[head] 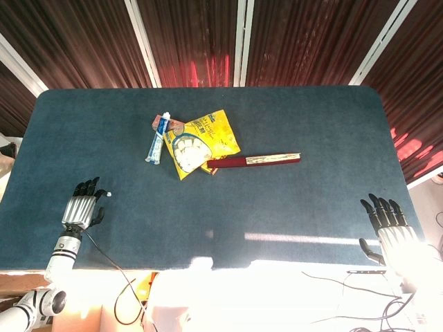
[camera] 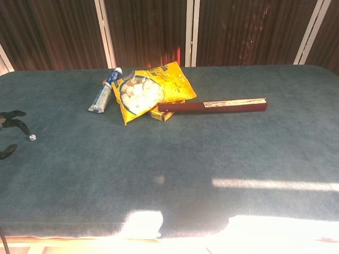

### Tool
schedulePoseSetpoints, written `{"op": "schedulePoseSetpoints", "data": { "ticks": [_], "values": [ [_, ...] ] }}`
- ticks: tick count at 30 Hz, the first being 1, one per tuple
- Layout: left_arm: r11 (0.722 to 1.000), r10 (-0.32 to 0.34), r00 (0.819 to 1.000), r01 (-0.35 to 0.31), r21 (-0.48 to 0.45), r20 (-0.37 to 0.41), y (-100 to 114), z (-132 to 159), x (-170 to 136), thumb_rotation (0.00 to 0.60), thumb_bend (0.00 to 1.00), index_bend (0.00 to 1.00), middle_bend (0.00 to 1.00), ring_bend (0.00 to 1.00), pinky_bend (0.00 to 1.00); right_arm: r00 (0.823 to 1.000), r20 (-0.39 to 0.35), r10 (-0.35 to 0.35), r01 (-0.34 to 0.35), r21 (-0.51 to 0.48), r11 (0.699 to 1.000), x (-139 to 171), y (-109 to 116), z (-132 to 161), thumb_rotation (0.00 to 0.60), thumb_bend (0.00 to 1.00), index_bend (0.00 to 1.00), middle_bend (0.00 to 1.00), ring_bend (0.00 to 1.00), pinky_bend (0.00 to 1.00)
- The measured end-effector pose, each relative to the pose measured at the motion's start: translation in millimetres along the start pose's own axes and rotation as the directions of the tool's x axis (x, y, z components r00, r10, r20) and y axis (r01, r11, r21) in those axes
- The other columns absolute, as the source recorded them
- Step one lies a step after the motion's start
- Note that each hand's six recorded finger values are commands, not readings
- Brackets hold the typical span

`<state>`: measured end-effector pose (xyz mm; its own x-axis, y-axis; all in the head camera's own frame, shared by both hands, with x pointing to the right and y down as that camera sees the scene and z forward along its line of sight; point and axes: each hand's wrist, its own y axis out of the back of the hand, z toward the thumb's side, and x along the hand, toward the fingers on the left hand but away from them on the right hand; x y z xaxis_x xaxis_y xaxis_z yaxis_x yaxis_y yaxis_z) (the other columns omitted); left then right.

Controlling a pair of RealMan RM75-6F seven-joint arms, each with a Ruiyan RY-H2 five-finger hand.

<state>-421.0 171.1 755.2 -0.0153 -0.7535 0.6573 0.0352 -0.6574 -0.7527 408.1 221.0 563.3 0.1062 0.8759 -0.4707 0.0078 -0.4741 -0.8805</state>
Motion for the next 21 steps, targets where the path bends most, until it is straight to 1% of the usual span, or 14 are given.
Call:
{"op": "schedulePoseSetpoints", "data": {
  "ticks": [14, 21],
  "values": [
    [1.000, -0.007, 1.000, 0.007, 0.004, 0.001, -2.7, 2.5, 2.3, 0.574, 0.54, 0.31, 0.00, 0.00, 0.09, 1.000, 0.005, -0.007, 0.007, -0.007, 1.000, 4.6, 3.2, -3.9, 0.600, 0.29, 0.00, 0.00, 0.00, 0.00],
    [1.000, -0.014, 1.000, 0.014, 0.016, -0.008, -3.7, 1.2, 5.3, 0.577, 0.54, 0.30, 0.00, 0.00, 0.09, 1.000, -0.002, 0.007, -0.007, -0.007, 1.000, 4.0, 1.5, -3.0, 0.600, 0.29, 0.00, 0.00, 0.00, 0.00]
  ]
}}
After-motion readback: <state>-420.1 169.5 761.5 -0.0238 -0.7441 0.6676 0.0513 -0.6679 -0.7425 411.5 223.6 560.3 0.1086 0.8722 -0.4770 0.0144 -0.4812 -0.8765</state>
